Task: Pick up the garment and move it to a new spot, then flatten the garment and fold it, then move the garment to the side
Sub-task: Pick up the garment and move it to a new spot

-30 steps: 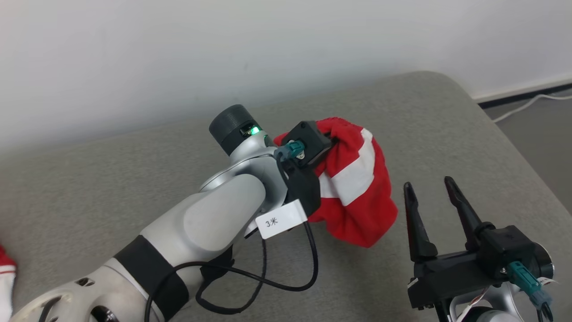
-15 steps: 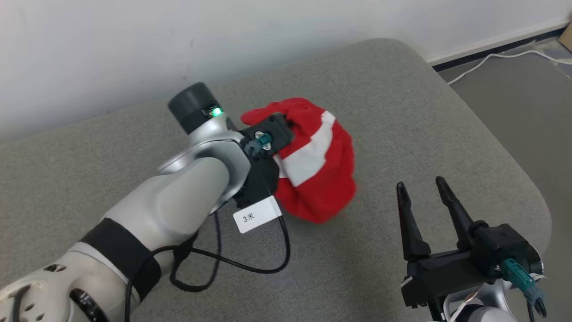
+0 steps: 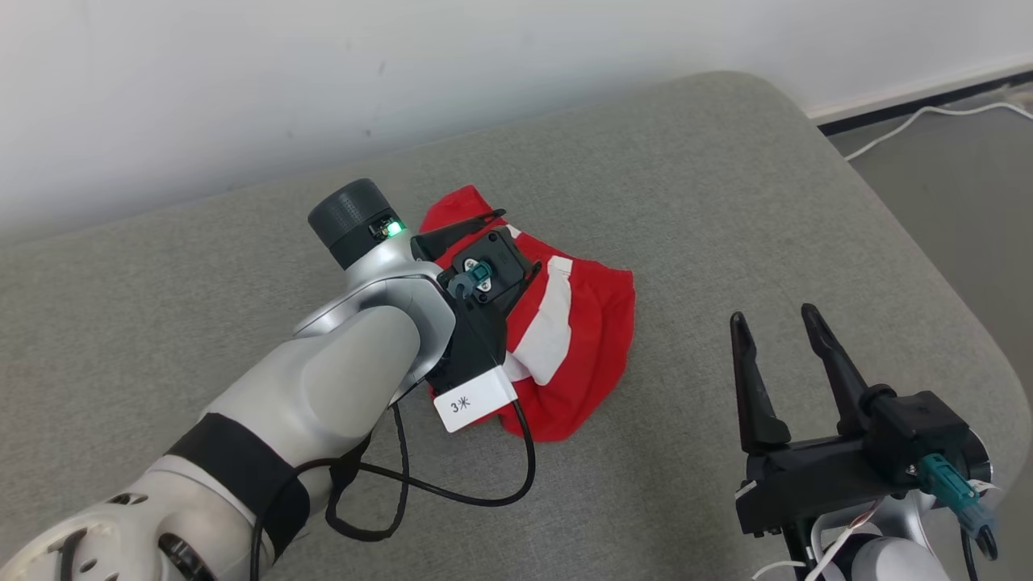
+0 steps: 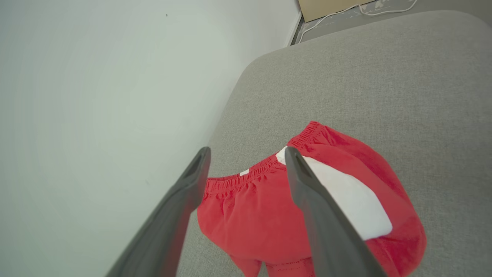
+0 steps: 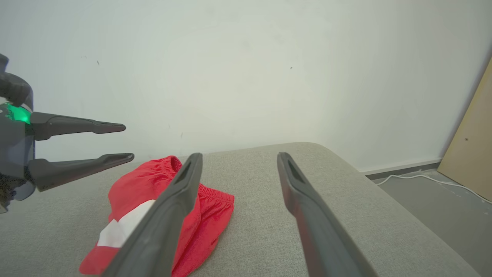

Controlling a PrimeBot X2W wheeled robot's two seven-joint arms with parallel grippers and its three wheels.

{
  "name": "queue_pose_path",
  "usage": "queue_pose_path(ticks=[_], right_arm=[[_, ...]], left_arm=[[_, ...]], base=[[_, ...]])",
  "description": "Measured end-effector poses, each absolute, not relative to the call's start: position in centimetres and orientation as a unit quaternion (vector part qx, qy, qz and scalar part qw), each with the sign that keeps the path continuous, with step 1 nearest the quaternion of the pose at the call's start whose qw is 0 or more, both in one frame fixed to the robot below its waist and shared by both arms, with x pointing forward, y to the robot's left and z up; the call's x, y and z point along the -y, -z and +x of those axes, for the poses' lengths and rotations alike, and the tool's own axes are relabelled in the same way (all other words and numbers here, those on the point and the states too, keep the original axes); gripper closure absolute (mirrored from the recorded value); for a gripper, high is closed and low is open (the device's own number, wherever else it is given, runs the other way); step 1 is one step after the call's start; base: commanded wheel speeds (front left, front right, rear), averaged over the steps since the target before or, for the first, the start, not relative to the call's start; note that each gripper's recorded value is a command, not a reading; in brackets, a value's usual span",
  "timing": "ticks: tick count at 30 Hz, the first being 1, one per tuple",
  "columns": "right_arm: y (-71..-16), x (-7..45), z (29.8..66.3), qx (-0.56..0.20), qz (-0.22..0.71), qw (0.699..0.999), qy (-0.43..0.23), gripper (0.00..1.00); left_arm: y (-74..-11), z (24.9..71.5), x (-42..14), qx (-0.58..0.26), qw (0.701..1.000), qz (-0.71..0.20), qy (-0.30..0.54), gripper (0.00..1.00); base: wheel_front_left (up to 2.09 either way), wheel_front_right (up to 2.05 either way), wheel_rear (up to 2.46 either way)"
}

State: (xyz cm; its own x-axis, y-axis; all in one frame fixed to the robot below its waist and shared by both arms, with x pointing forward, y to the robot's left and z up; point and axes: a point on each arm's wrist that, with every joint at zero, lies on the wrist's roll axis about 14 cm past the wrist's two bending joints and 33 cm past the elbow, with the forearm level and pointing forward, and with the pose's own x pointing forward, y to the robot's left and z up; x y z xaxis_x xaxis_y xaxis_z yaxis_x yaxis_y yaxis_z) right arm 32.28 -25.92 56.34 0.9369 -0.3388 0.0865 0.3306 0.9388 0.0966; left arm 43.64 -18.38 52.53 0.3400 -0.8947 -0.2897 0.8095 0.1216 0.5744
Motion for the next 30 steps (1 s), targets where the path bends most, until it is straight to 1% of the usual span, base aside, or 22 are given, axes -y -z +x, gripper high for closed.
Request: queue_pose_path(ticks=[3, 4, 8, 12, 16, 21, 24, 27, 30], right_arm=[[-56.5, 25.9, 32.5, 0.056, 0.041, 0.983, 0.168, 0.0], [-56.6, 26.0, 32.5, 0.059, 0.041, 0.983, 0.168, 0.0], [-56.7, 26.0, 32.7, 0.064, 0.044, 0.983, 0.167, 0.0], [-56.6, 26.4, 32.5, 0.066, 0.047, 0.982, 0.172, 0.0], [-56.7, 26.2, 32.6, 0.069, 0.049, 0.982, 0.168, 0.0], [-56.6, 25.9, 32.4, 0.07, 0.048, 0.983, 0.162, 0.0], [-57.0, 24.9, 32.8, 0.076, 0.05, 0.985, 0.145, 0.0], [-57.8, 23.6, 33.0, 0.086, 0.051, 0.987, 0.124, 0.0], [-58.0, 23.3, 32.9, 0.087, 0.052, 0.988, 0.12, 0.0]], left_arm=[[-52.7, 43.9, 17.6, 0.053, 0.758, 0.33, 0.56, 0.0], [-52.8, 44.1, 17.3, 0.043, 0.77, 0.315, 0.553, 0.0], [-51.8, 44.1, 15.4, 0.0, 0.801, 0.274, 0.532, 0.0], [-50.9, 43.6, 13.3, -0.04, 0.835, 0.211, 0.506, 0.0], [-50.7, 43.3, 11.2, -0.056, 0.862, 0.16, 0.478, 0.0], [-48.5, 41.7, 8.6, -0.093, 0.876, 0.138, 0.454, 0.0], [-47.4, 40.7, 7.2, -0.111, 0.881, 0.133, 0.441, 0.0], [-46.5, 39.9, 6.4, -0.128, 0.882, 0.134, 0.433, 0.0], [-45.7, 39.5, 6.2, -0.143, 0.88, 0.133, 0.432, 0.0]], base=[[0.0, 0.0, 0.0], [0.0, 0.0, 0.0], [0.0, 0.0, 0.0], [0.0, 0.0, 0.0], [0.0, 0.0, 0.0], [0.0, 0.0, 0.0], [0.0, 0.0, 0.0], [0.0, 0.0, 0.0], [0.0, 0.0, 0.0]])
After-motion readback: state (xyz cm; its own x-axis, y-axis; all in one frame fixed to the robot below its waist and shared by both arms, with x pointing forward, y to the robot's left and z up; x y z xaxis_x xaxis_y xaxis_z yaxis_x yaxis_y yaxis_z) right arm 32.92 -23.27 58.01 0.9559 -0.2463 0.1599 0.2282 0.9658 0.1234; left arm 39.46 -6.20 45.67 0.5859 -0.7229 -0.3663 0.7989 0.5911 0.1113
